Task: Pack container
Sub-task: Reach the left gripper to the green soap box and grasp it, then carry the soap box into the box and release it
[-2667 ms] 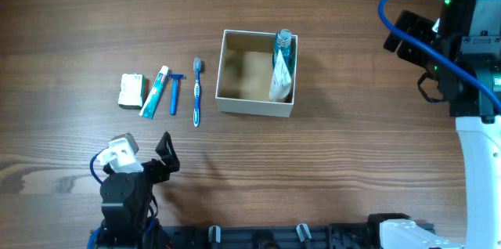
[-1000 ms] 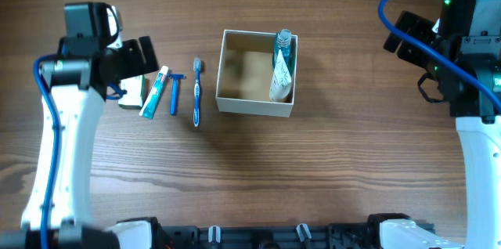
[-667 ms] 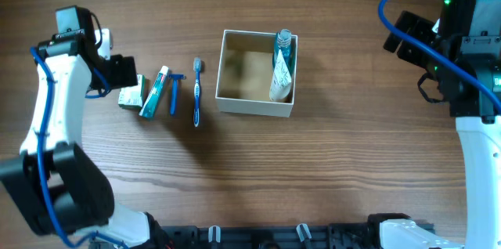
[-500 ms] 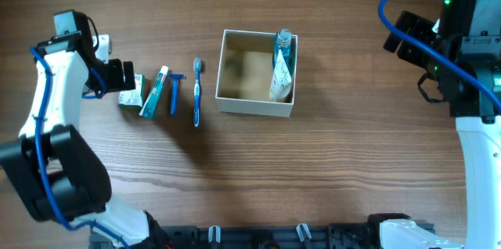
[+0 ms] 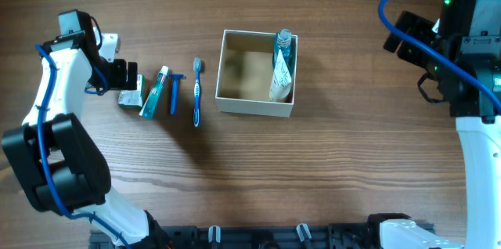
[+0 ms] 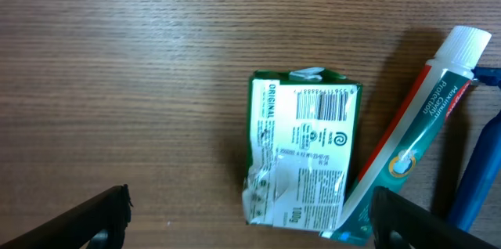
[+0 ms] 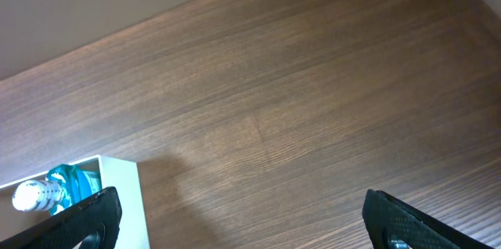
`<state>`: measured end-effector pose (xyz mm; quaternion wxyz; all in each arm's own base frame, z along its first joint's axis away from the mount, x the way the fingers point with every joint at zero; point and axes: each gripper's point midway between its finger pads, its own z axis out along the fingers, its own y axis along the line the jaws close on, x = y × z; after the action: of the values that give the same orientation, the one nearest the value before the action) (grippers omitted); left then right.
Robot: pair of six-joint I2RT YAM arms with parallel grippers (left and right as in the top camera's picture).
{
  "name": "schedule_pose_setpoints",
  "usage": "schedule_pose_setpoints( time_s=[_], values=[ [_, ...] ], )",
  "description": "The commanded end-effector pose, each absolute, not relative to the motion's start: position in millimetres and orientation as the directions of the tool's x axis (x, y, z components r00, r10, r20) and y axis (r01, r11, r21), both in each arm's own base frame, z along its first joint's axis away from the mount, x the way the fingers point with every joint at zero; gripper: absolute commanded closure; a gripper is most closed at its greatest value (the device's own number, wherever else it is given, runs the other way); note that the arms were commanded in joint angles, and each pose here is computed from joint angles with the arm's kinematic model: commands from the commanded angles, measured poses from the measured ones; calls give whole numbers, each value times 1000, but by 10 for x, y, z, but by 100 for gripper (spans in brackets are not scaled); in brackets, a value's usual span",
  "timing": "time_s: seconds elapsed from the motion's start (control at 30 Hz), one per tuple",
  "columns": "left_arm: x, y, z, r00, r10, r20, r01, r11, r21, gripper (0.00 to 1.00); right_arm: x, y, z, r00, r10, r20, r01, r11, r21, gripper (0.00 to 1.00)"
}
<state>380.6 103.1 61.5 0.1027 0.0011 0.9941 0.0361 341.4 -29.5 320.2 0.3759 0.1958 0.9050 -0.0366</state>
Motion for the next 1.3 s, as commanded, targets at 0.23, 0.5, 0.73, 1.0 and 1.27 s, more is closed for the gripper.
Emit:
schedule_pose_setpoints(
  time_s=[0.23,0.5,0.73,1.0,1.27],
  values=[
    [3827,902,343,-987,59,-150,56,998,28,1,3414,-294,3294,-622,329,-711,380,920,94,0],
    [3800,881,107,-993,62,-99,61,998,15,3,3414,-294,3294,-621,330,-711,380,920,94,0],
    [3795,842,-25,-995,71,-74,70,997,8,16,3415,-294,3295,-621,330,-711,380,920,94,0],
    [3796,955,-43,-998,12,-66,7,998,70,32,3415,-294,3295,-621,329,-711,380,920,94,0],
    [3903,988,156,-985,-120,-120,-129,989,69,48,3414,-294,3294,-621,330,-711,380,920,94,0]
  ],
)
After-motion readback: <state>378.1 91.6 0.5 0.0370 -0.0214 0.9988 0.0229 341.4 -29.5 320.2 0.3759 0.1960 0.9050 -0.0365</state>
